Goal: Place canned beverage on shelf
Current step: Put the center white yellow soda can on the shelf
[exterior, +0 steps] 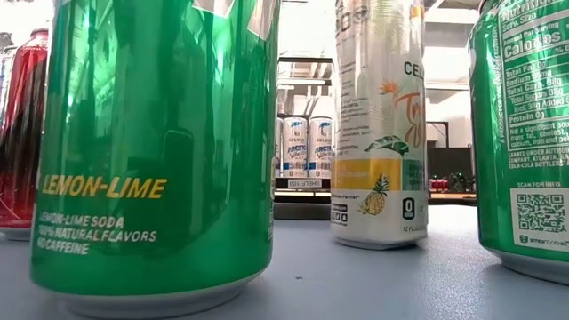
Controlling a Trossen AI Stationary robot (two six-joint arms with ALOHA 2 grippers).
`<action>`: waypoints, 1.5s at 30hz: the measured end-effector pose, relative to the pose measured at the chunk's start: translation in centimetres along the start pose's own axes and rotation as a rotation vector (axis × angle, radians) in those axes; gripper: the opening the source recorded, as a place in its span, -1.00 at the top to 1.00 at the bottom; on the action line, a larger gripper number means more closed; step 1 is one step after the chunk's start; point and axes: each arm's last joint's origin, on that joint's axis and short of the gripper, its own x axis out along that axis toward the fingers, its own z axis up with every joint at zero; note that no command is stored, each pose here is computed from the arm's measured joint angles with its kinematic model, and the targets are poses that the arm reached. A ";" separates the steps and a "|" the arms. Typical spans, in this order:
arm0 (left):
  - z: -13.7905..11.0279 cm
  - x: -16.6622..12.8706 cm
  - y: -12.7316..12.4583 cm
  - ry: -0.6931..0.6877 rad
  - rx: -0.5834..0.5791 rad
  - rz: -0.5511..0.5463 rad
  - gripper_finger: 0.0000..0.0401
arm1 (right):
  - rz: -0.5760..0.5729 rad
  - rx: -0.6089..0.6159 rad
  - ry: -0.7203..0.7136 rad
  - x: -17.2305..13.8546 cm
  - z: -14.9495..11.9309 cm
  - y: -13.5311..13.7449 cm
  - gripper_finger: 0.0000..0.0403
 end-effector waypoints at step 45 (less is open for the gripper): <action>-0.1 0.1 0.1 0.009 0.027 0.008 -0.65 | -0.073 -0.049 -0.040 -2.8 2.0 0.1 -0.32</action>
